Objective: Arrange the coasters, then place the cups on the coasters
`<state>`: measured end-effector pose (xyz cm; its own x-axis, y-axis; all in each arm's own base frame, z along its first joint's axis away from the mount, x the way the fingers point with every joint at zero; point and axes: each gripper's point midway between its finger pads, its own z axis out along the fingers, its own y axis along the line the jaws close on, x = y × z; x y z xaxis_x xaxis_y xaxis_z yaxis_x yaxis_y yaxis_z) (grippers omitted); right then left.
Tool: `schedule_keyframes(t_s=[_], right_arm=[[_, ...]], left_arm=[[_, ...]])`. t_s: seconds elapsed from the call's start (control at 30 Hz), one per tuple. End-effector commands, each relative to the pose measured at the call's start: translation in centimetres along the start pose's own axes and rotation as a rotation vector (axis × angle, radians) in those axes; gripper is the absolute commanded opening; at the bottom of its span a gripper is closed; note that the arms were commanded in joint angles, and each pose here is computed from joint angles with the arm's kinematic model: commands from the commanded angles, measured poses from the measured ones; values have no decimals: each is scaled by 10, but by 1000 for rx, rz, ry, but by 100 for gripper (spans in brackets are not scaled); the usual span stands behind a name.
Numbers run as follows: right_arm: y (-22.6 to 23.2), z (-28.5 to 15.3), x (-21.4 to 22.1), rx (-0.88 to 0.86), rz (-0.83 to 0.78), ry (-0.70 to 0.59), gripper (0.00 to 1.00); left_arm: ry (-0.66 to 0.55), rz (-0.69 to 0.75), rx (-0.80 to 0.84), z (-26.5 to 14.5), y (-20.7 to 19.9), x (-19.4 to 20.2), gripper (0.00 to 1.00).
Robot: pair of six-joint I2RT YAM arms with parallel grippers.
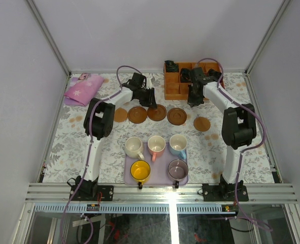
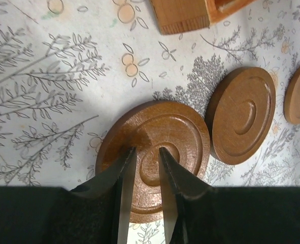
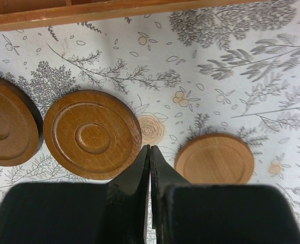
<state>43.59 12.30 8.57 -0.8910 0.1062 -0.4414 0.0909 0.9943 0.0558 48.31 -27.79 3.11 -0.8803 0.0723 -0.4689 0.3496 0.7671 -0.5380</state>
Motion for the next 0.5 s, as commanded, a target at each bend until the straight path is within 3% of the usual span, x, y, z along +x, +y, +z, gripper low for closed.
schedule_keyframes(t_s=[0.0, 0.47], right_arm=[[18, 14, 4, -82, -13, 35, 0], [38, 36, 12, -180, -7, 87, 0]], left_arm=[[103, -16, -9, 6, 5, 40, 25], [197, -20, -7, 8, -5, 85, 24]])
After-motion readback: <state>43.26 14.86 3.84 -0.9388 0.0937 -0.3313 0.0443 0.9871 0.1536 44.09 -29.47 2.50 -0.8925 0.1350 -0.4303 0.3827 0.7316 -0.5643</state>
